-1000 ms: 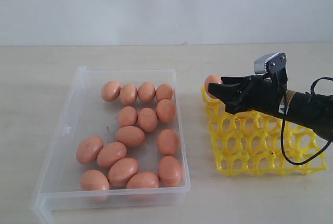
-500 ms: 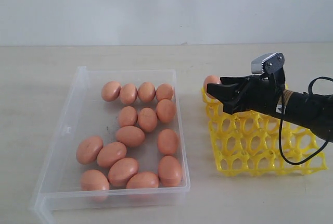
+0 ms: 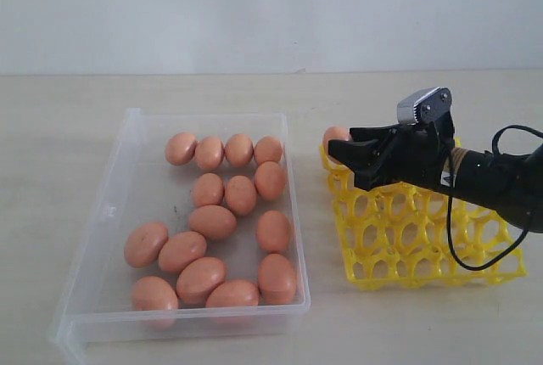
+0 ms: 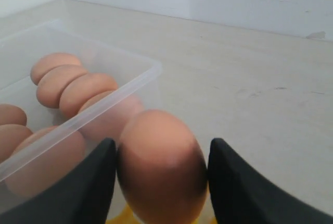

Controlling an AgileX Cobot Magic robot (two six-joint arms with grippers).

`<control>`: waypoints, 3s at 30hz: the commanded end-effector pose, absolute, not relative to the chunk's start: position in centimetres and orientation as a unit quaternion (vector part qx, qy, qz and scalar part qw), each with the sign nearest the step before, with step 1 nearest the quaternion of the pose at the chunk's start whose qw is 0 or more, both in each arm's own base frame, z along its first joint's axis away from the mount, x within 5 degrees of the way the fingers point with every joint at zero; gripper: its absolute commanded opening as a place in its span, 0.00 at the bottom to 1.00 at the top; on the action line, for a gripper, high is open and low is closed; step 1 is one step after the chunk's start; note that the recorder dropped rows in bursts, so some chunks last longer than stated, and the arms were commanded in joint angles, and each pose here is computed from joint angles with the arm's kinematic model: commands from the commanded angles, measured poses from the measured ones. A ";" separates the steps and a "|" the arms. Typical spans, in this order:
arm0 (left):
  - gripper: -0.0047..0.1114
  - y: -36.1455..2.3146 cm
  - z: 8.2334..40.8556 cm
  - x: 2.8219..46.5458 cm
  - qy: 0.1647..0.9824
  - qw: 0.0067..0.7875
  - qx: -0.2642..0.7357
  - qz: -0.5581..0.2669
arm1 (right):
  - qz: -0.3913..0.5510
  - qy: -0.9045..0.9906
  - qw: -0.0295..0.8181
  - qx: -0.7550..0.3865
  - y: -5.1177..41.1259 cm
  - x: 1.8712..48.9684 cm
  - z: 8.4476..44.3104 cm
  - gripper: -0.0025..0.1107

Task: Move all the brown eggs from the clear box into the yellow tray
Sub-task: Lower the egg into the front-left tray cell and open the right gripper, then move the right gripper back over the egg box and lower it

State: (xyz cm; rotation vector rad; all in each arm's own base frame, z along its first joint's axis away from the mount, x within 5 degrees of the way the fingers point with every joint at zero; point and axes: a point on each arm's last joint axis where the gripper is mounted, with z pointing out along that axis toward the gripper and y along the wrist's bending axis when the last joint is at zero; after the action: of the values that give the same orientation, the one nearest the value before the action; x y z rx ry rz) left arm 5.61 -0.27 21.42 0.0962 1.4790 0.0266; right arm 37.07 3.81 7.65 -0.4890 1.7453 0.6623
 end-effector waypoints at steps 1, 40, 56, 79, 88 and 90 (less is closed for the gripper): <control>0.07 -0.3 21.3 5.6 0.674 0.737 0.046 0.009 | 0.270 0.760 0.553 -0.208 3.7 37.1 7.2 0.43; 0.07 -0.3 21.3 5.6 0.674 0.737 0.046 0.009 | 0.307 0.761 0.397 -0.410 8.3 35.6 17.4 0.11; 0.07 -0.3 21.3 5.6 0.674 0.737 0.046 0.009 | 0.071 0.703 0.638 -0.306 21.3 34.9 20.5 0.02; 0.07 -0.3 21.3 5.6 0.674 0.737 0.046 0.009 | 0.146 0.944 0.192 -0.226 23.0 38.1 20.2 0.42; 0.07 -0.3 21.3 5.6 0.674 0.737 0.046 0.009 | 0.160 0.953 0.184 -0.180 23.4 38.7 21.8 0.42; 0.07 -0.3 21.3 5.6 0.674 0.737 0.046 0.009 | 0.160 0.956 0.172 -0.176 23.5 38.8 21.7 0.42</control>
State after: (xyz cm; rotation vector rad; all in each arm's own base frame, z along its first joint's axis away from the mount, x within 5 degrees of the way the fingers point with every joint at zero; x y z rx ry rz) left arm 5.61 -0.27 21.42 0.0962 1.4790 0.0266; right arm 38.66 23.67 21.51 -0.5270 2.6767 0.4567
